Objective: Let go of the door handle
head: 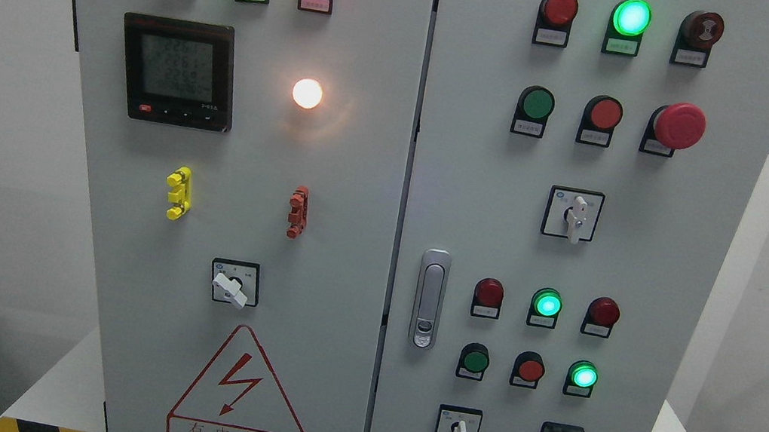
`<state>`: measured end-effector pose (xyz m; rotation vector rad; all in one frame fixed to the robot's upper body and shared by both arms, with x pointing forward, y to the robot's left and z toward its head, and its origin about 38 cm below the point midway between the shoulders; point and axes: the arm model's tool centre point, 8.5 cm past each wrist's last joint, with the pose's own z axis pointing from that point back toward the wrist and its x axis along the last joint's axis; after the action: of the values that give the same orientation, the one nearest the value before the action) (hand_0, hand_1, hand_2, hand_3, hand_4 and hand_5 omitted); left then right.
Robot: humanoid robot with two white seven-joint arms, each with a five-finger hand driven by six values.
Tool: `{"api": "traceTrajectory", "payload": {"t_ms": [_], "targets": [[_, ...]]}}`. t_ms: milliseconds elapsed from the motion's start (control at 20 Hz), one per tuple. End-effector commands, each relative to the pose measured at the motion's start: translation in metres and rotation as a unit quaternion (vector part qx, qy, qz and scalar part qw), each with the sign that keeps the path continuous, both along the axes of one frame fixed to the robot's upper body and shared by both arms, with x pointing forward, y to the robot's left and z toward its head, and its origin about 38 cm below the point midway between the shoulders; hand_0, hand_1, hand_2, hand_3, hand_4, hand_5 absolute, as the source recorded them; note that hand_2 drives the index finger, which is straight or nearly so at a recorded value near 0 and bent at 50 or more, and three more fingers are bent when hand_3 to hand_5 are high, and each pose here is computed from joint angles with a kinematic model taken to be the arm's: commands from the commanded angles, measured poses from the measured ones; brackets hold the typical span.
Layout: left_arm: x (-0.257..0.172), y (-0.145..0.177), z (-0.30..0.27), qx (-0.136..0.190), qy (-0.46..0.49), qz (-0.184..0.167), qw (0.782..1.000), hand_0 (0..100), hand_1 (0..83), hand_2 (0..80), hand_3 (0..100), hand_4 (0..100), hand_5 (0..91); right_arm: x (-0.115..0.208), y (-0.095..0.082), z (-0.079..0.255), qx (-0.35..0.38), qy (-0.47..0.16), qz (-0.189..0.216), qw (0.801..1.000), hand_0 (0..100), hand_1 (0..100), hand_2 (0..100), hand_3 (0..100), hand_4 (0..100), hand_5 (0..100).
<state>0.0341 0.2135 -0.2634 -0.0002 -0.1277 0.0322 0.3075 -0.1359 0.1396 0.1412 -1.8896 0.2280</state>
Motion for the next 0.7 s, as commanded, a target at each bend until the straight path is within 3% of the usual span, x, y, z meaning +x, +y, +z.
{"api": "traceTrajectory", "payload": {"t_ms": [0,651], "targets": [[0.0034,-0.0001,0.0001,0.001,-0.005,-0.014,1.000,12,38.9,0.0,0,0,0.0,-0.0013,-0.0033,0.0007,0.000,-0.002,-0.005,1.000,44,3,0,0,0,0],[0.0034,-0.0001,0.0001,0.001,-0.005,-0.014,1.000,12,38.9,0.0,0,0,0.0,-0.0021,-0.0036,0.0013,0.001,-0.003,-0.008,1.000,45,3,0,0,0,0]]}}
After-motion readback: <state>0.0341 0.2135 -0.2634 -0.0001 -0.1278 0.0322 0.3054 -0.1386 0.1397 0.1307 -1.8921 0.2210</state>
